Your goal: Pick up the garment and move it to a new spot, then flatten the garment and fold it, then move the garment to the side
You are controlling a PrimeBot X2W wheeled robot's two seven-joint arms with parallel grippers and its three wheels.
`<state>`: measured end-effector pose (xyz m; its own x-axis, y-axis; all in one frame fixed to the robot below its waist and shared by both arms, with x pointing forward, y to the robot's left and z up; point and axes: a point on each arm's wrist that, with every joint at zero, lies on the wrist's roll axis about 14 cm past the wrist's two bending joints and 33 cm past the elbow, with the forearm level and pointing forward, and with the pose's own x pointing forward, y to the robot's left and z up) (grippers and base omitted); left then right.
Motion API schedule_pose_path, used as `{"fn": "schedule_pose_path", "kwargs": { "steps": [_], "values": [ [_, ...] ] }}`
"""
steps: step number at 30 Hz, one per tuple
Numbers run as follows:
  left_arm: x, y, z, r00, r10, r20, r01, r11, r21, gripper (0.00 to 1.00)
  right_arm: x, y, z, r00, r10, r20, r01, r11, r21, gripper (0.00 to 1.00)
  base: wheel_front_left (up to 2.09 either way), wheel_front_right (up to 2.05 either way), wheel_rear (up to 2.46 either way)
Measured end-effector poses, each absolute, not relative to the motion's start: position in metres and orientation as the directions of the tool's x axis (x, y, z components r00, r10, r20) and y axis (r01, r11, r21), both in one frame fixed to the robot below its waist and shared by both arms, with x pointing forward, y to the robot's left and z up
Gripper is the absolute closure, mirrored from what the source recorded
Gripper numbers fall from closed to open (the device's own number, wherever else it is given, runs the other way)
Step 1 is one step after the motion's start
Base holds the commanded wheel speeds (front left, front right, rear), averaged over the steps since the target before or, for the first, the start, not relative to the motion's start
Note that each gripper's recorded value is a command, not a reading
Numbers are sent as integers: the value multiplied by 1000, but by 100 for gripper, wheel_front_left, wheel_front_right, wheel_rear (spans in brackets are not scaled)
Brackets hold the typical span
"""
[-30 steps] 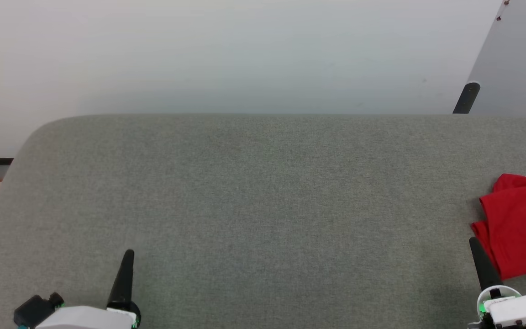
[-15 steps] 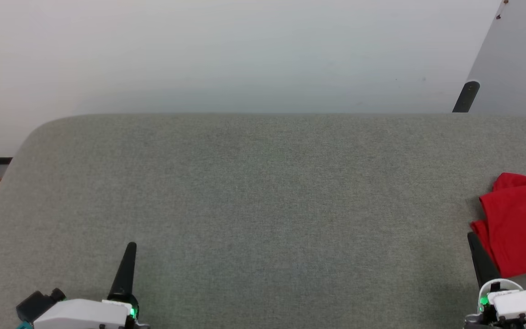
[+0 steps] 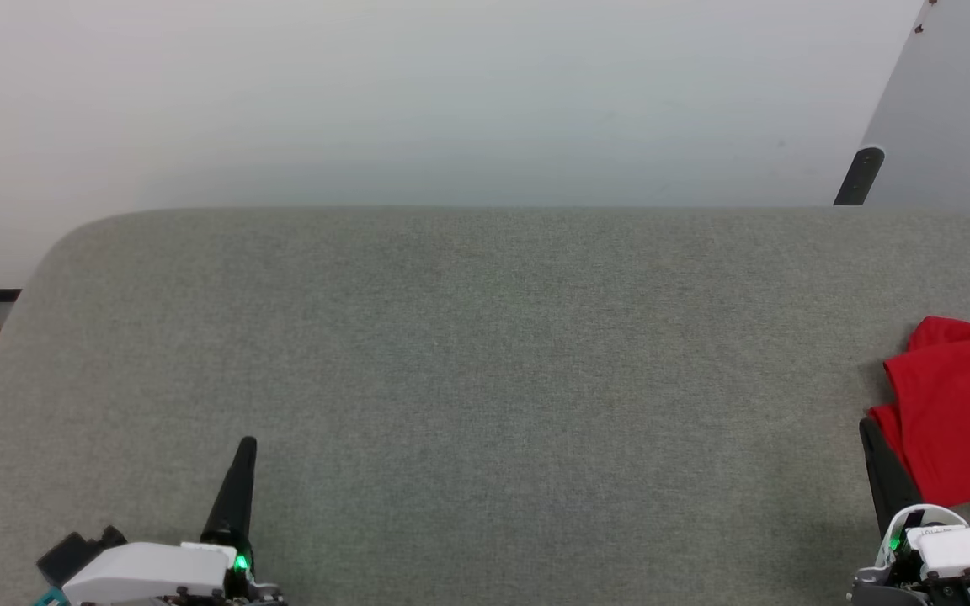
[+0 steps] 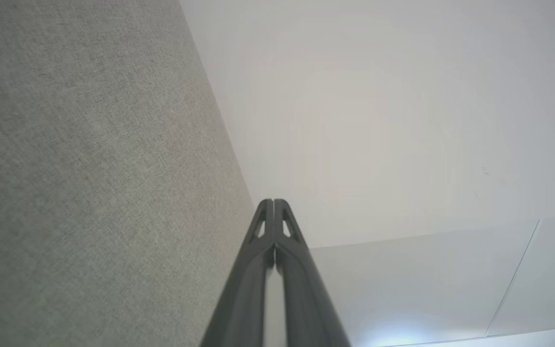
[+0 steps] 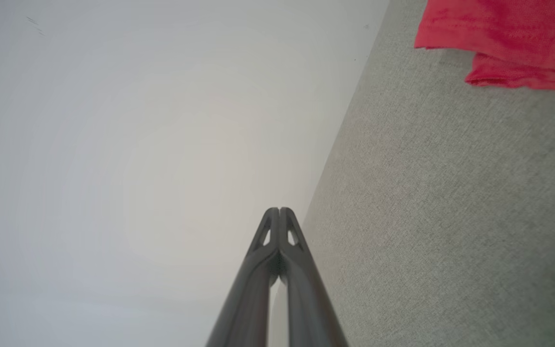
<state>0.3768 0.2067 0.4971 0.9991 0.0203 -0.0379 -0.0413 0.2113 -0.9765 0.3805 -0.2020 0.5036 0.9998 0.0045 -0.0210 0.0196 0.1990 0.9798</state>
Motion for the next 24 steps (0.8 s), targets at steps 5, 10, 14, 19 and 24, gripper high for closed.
{"fn": "schedule_pose_path", "kwargs": {
  "steps": [5,10,14,19,24],
  "values": [
    [379,205,498,999,15,-34,-36,174,-984,100,381,-202,503,1000,4,-22,21,168,986,100,0,0,0],
    [381,204,500,1000,13,-28,-29,136,-990,100,383,-202,504,1000,1,-17,17,129,992,100,0,0,0],
    [382,203,500,1000,9,-27,-28,109,-994,100,384,-201,504,1000,3,-14,14,105,994,100,0,0,0],
    [384,202,501,1000,7,-23,-23,72,-997,100,385,-201,505,1000,0,-12,12,69,998,100,0,0,0],
    [386,201,503,1000,3,-16,-16,39,-999,100,386,-201,504,1000,-1,-13,13,41,999,100,0,0,0]
  ]
}}
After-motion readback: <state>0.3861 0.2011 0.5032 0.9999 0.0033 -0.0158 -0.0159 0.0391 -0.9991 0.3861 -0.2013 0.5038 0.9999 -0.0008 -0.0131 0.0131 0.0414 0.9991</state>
